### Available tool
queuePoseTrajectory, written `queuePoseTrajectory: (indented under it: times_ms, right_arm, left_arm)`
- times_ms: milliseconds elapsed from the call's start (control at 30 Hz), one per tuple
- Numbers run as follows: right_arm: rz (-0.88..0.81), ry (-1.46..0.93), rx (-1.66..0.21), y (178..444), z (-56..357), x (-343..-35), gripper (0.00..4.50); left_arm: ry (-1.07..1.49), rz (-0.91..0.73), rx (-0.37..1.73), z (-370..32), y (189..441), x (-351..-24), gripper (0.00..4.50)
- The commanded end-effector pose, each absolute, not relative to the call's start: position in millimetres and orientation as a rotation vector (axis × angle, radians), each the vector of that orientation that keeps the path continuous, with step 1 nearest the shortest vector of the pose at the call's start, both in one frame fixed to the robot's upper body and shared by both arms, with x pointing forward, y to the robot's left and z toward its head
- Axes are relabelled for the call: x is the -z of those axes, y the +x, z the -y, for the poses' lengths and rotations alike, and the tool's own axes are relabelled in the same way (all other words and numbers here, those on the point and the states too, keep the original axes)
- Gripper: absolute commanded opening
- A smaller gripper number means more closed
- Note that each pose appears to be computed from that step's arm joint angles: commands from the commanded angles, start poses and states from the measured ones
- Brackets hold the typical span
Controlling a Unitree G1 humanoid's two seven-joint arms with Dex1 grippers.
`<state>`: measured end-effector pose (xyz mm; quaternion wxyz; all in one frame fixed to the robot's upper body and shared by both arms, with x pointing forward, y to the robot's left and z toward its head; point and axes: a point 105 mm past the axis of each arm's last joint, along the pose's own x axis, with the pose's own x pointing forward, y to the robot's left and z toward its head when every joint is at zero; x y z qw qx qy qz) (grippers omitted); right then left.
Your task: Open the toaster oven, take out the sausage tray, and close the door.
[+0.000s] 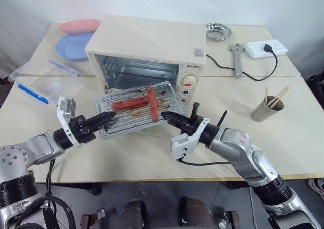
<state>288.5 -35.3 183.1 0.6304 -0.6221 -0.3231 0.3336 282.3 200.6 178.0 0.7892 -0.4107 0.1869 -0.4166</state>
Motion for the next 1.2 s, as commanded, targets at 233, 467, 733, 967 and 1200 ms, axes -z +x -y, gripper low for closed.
queuePoseTrajectory:
  times_ms: [233, 467, 733, 967, 1200]
  right_arm:
    - [0.868, -1.368, -0.748, 272, 33, -208, 0.0]
    - [0.842, -1.334, -0.83, 262, 31, -200, 0.0]
    - [0.805, -1.302, -0.883, 256, 34, -196, 2.68]
    - [0.779, -1.314, -0.917, 259, 42, -196, 4.48]
    - [0.602, -1.168, -1.064, 262, 59, -190, 4.48]
  left_arm:
    - [-0.92, -0.47, 0.835, -200, 271, -166, 0.01]
    - [-0.978, -0.508, 0.786, -193, 260, -156, 0.01]
    - [-1.037, -0.492, 0.765, -184, 254, -153, 0.0]
    - [-1.088, -0.453, 0.728, -186, 250, -147, 0.0]
    - [-1.151, -0.36, 0.679, -191, 242, -146, 0.0]
